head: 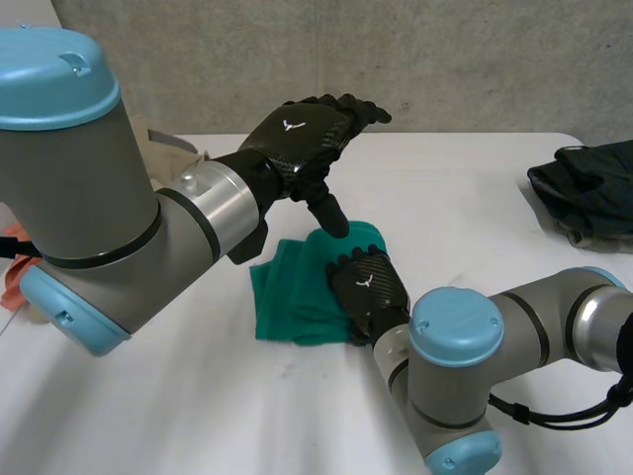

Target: Fold the laundry.

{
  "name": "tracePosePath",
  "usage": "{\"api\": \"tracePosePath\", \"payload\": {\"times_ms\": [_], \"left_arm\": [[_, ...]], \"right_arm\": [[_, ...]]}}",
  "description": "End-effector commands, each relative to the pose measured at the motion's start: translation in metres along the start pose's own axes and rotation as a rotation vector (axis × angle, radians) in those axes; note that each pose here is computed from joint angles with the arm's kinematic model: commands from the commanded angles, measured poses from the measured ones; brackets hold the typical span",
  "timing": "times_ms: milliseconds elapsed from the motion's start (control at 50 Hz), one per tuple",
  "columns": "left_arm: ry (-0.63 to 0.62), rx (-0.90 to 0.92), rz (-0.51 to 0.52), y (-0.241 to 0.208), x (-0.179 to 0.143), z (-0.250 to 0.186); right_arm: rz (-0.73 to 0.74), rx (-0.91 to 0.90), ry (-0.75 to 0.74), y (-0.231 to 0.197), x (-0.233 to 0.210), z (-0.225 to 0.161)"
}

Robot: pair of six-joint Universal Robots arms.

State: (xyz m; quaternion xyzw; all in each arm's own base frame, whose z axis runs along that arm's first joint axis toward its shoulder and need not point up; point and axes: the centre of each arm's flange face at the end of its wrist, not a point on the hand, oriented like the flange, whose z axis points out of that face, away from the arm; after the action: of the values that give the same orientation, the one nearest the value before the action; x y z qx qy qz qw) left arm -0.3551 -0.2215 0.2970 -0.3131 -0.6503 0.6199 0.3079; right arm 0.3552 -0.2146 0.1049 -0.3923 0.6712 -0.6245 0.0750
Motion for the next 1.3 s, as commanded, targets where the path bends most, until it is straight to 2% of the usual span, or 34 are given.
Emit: {"api": "tracePosePath", "payload": {"times_ms": [20, 180, 280, 420, 500, 520, 620, 660, 700, 800, 860, 960, 1060, 1160, 1300], "left_arm": [[0.0, 0.0, -0.001, 0.0, 0.0, -0.001], [0.0, -0.002, -0.002, 0.001, 0.0, -0.001], [-0.006, -0.001, -0.002, 0.0, -0.002, -0.001], [-0.026, 0.021, 0.004, -0.008, -0.011, -0.002], [-0.038, 0.038, 0.002, -0.015, -0.015, -0.005], [-0.042, 0.045, 0.0, -0.017, -0.017, -0.006], [-0.048, 0.056, -0.009, -0.022, -0.02, -0.008], [-0.049, 0.059, -0.013, -0.023, -0.022, -0.008], [-0.048, 0.059, -0.014, -0.023, -0.022, -0.008], [-0.045, 0.047, -0.018, -0.018, -0.022, -0.006], [-0.042, 0.04, -0.019, -0.015, -0.022, -0.004], [-0.035, 0.018, -0.021, -0.006, -0.019, 0.0], [-0.029, 0.001, -0.024, 0.001, -0.017, 0.002], [-0.023, -0.005, -0.024, 0.004, -0.015, 0.004], [-0.018, -0.009, -0.024, 0.005, -0.012, 0.004]], "right_arm": [[-0.013, 0.083, 0.048, -0.007, 0.008, 0.01], [-0.02, 0.137, 0.101, -0.012, 0.025, 0.03], [0.0, 0.194, 0.161, -0.033, 0.051, 0.042], [0.047, 0.343, 0.282, -0.089, 0.129, 0.059], [0.072, 0.436, 0.365, -0.116, 0.191, 0.066], [0.085, 0.474, 0.412, -0.125, 0.22, 0.067], [0.112, 0.533, 0.561, -0.126, 0.304, 0.065], [0.125, 0.54, 0.63, -0.114, 0.343, 0.06], [0.125, 0.536, 0.663, -0.104, 0.365, 0.058], [0.14, 0.47, 0.721, -0.046, 0.425, 0.046], [0.163, 0.435, 0.714, -0.012, 0.443, 0.042], [0.244, 0.36, 0.648, 0.083, 0.467, 0.04], [0.325, 0.278, 0.574, 0.151, 0.468, 0.031], [0.349, 0.246, 0.5, 0.17, 0.462, 0.023], [0.312, 0.289, 0.489, 0.153, 0.469, 0.014]]}}
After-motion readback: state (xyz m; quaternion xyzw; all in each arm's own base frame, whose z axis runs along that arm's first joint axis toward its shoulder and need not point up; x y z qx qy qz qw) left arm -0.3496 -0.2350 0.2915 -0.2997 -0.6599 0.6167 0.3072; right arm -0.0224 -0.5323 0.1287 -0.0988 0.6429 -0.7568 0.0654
